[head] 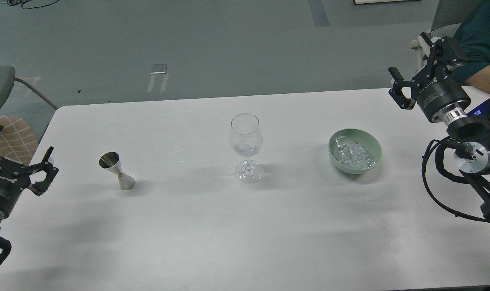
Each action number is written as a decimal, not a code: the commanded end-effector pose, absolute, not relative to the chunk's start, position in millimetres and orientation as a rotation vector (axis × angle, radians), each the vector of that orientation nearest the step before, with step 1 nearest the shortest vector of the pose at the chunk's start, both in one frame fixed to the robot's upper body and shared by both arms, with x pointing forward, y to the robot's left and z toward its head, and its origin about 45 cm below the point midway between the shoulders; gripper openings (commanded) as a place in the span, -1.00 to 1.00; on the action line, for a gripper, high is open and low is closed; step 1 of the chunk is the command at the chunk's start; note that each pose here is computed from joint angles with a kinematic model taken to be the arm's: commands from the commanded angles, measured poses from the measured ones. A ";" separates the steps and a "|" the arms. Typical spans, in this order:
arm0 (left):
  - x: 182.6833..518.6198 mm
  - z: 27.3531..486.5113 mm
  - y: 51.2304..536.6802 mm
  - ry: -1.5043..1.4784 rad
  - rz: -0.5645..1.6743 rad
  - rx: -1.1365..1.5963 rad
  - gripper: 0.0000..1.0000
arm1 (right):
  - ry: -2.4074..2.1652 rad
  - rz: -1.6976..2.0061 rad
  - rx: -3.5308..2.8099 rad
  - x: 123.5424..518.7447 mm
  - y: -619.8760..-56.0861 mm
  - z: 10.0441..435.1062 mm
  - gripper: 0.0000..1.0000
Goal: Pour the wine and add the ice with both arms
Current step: 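Open the left gripper, release the jigger, and raise the left arm away, then reach the right gripper into the green bowl and grasp ice cubes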
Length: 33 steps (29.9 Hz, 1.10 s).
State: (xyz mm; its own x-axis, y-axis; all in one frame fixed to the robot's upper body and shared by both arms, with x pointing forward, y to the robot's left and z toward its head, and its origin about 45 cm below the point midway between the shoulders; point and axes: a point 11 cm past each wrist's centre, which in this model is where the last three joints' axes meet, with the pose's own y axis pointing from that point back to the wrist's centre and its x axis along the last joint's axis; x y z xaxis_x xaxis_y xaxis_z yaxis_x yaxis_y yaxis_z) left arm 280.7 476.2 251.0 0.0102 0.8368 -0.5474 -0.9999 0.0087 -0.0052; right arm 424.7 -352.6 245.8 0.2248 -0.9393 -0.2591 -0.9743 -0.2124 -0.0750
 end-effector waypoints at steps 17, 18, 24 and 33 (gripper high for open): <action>409.6 374.1 372.7 -0.026 1.201 -0.221 0.96 | 1.629 -1.221 -3.120 378.3 -372.6 282.8 1.00; 412.2 373.7 367.0 -0.023 1.191 -0.217 0.96 | 1.581 -1.345 -3.152 377.3 -370.9 279.9 1.00; 416.4 356.2 345.0 -0.017 1.165 -0.163 0.96 | 1.328 -1.836 -3.298 365.3 -369.1 242.0 1.00; 415.8 349.6 335.9 -0.003 1.146 -0.164 0.96 | 0.989 -2.127 -3.433 356.1 -367.2 196.7 1.00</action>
State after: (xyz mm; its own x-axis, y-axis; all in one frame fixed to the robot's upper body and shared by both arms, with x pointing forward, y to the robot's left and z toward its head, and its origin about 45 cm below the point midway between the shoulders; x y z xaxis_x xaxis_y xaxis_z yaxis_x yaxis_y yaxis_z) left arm 415.6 339.1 351.7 0.4079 0.9096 -0.0788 -0.9083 0.3956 -0.1359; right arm 356.4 -367.9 207.2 0.4983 0.1045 0.8607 -0.7493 -0.4476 0.4882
